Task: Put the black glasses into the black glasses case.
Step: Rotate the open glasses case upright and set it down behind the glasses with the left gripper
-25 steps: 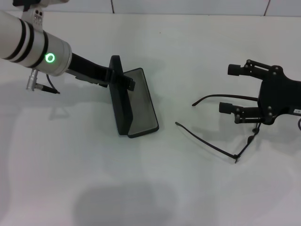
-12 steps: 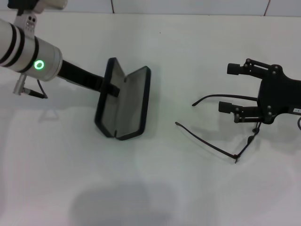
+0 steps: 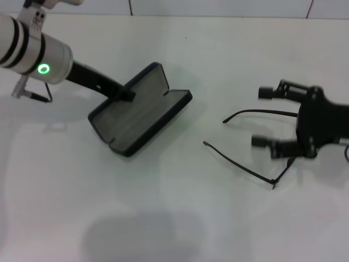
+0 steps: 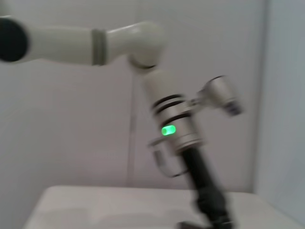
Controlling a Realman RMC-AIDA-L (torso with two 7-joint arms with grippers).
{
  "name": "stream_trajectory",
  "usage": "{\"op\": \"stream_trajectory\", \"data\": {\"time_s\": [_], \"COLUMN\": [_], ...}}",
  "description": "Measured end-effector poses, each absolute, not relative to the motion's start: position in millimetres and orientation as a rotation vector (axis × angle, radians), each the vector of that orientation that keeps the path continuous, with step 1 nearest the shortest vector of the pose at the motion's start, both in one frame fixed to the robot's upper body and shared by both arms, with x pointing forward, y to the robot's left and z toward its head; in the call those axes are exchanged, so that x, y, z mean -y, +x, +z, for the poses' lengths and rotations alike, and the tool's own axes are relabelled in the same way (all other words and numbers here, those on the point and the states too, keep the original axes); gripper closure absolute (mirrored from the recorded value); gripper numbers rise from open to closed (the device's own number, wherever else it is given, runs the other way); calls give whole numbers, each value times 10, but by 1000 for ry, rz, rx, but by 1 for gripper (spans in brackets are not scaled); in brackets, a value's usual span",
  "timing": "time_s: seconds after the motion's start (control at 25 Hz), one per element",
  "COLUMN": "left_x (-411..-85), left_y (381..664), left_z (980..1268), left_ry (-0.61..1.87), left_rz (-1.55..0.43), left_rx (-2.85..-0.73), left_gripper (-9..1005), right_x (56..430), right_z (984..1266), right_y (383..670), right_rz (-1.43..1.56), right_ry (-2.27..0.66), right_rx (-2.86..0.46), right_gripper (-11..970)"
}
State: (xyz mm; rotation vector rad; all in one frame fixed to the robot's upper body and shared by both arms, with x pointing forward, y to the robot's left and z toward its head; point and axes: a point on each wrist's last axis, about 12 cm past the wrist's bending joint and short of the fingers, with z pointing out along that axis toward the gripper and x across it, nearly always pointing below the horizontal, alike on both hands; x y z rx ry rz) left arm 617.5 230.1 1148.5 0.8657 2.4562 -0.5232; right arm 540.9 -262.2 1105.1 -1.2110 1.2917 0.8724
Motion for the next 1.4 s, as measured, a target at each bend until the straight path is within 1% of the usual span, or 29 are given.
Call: {"op": "stream_trajectory", "data": {"time_s": [0.04,0.24,0.4,0.52,0.68,0.84,1.04,1.2,1.4], "left_x": [-2293,-2185,-1951,-1797,-1611,-1482,-1469,-1482,-1539], "left_y": [6187,6299,6385,6414,6414,6404,6336,6291,6270], "left_z": [11515,11677,11737,11766,11815,11768,11649,11629,11575], "left_ry": [901,1120,1384,1520,1632,1730,1834,1840,1811], "left_rz": [-507,-342,-163,-103,-147,-219,-255,-304,-281], "left_rx": [-2431,-2263,-2083,-1967,-1848,-1839,-1781,-1730,-1709], "left_gripper": [800,795,792,789,785,782,777,773,769], "right_x": [2604,2512,2446,2427,2443,2467,2473,2475,2465], "right_z": [11037,10971,10911,10866,10837,10820,10817,10817,10820], "right_y": [5375,5198,5124,5090,5055,5029,5017,5015,5018], "right_rz": [882,928,941,946,949,947,950,956,959], "right_ry": [-1243,-1371,-1386,-1393,-1383,-1364,-1360,-1355,-1353], "right_rx": [-1274,-1166,-1145,-1151,-1161,-1170,-1170,-1175,-1173], "right_gripper": [103,105,107,108,109,110,112,113,115]}}
